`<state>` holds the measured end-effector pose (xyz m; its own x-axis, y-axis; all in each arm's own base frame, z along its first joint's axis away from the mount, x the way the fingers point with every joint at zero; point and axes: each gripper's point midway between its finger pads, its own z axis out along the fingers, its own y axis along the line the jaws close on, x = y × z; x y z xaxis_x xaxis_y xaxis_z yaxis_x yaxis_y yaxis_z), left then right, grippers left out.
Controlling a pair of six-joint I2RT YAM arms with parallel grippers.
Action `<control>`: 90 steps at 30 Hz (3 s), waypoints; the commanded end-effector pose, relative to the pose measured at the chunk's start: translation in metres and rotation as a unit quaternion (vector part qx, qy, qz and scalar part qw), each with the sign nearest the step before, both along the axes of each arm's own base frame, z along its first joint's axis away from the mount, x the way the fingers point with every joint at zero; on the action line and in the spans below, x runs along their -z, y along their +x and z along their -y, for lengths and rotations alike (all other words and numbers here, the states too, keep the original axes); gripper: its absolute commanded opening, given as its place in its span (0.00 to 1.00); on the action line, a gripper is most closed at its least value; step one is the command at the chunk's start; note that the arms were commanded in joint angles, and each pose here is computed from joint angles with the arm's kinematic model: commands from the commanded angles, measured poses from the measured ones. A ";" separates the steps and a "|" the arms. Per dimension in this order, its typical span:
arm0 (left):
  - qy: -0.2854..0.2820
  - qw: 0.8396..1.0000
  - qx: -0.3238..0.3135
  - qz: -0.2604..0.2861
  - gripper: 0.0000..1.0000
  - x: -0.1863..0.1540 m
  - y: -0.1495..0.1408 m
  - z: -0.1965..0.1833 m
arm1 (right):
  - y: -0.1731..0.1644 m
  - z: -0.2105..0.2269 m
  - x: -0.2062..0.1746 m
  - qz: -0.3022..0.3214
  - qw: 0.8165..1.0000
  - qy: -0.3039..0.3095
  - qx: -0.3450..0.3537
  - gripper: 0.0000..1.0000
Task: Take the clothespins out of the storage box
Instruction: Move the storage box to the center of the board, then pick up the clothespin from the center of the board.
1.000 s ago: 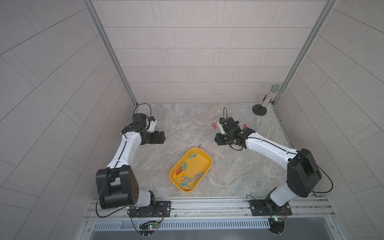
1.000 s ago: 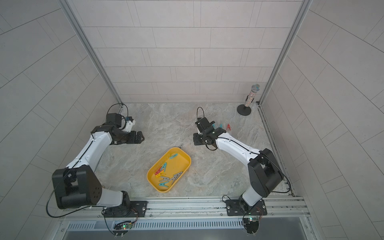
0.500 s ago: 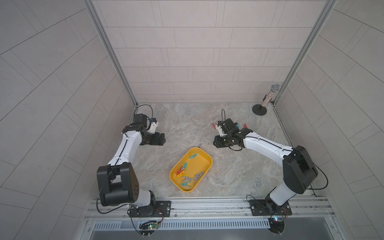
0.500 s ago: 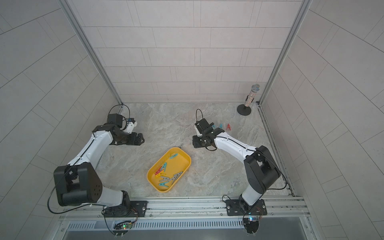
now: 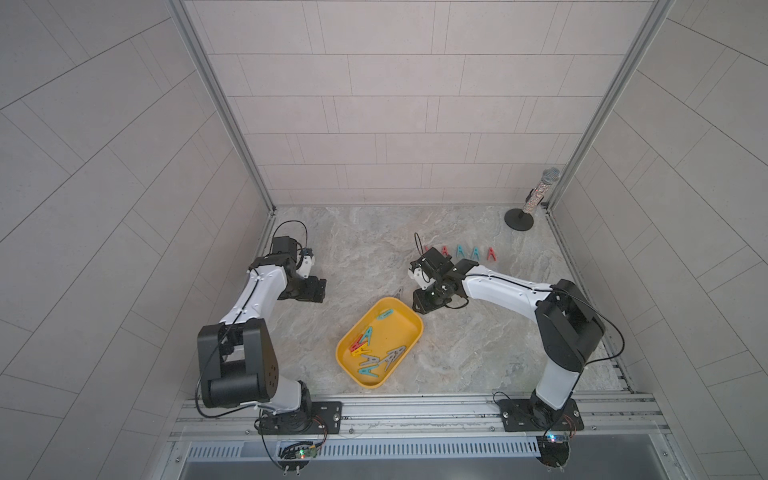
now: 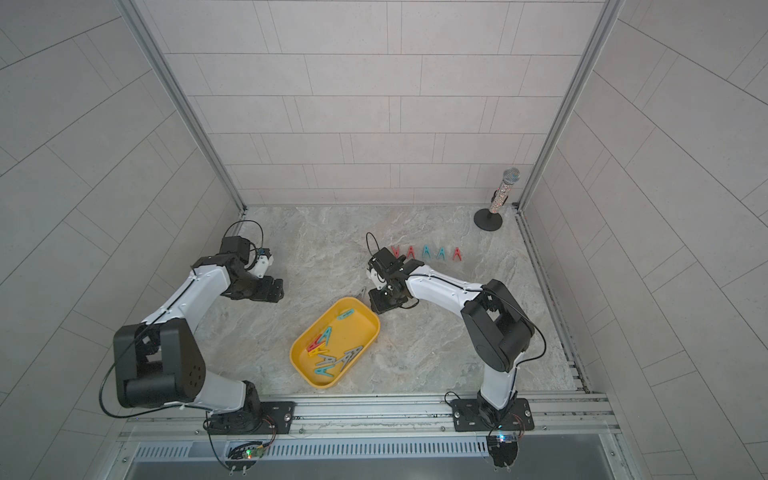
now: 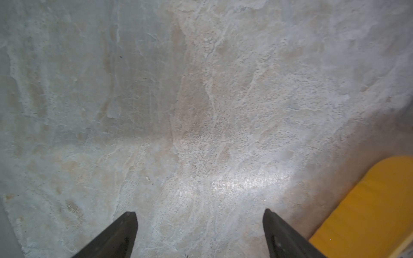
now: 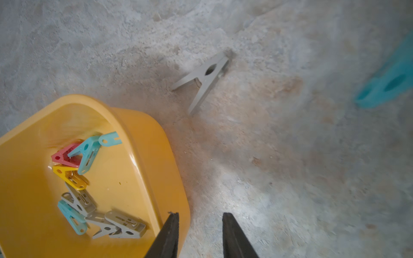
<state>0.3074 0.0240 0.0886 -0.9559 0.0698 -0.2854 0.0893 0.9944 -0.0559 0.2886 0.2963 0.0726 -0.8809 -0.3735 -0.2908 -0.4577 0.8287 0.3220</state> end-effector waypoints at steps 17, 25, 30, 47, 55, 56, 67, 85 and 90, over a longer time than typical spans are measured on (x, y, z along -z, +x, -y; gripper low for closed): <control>-0.014 1.000 0.006 -0.025 0.95 0.019 -0.002 0.010 | 0.020 -0.028 -0.021 0.025 1.000 -0.003 -0.014 0.37; -0.007 1.000 0.001 -0.013 0.95 0.013 0.000 0.008 | 0.051 -0.035 -0.006 0.008 0.998 -0.016 0.066 0.52; -0.002 1.000 -0.001 -0.008 0.95 0.011 0.000 0.006 | 0.069 -0.037 0.005 0.018 0.995 -0.042 0.089 0.45; -0.015 1.000 0.002 -0.003 0.95 0.007 0.001 0.011 | 0.081 -0.027 0.046 0.003 0.989 -0.097 0.109 0.41; -0.014 1.000 0.002 0.000 0.95 0.006 0.002 0.011 | 0.079 -0.025 0.059 -0.005 0.988 -0.105 0.110 0.37; -0.015 1.000 0.002 0.000 0.95 0.006 0.001 0.011 | 0.079 -0.023 0.060 -0.004 0.988 -0.109 0.110 0.36; -0.016 1.000 0.003 0.003 0.95 0.003 0.002 0.011 | 0.080 -0.002 0.048 0.015 0.984 -0.126 0.122 0.30; -0.018 1.000 0.002 0.009 0.95 0.000 0.003 0.012 | 0.072 0.006 0.040 -0.004 0.988 -0.119 0.095 0.29; -0.022 1.000 0.002 0.010 0.95 -0.001 0.004 0.013 | 0.066 0.008 0.054 -0.020 0.988 -0.125 0.092 0.26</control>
<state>0.3112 0.0141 0.0825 -0.9555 0.0648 -0.2879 0.0938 0.9917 -0.0882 0.3652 0.2941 0.0280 -0.9433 -0.2481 -0.2204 -0.2796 0.9519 0.1254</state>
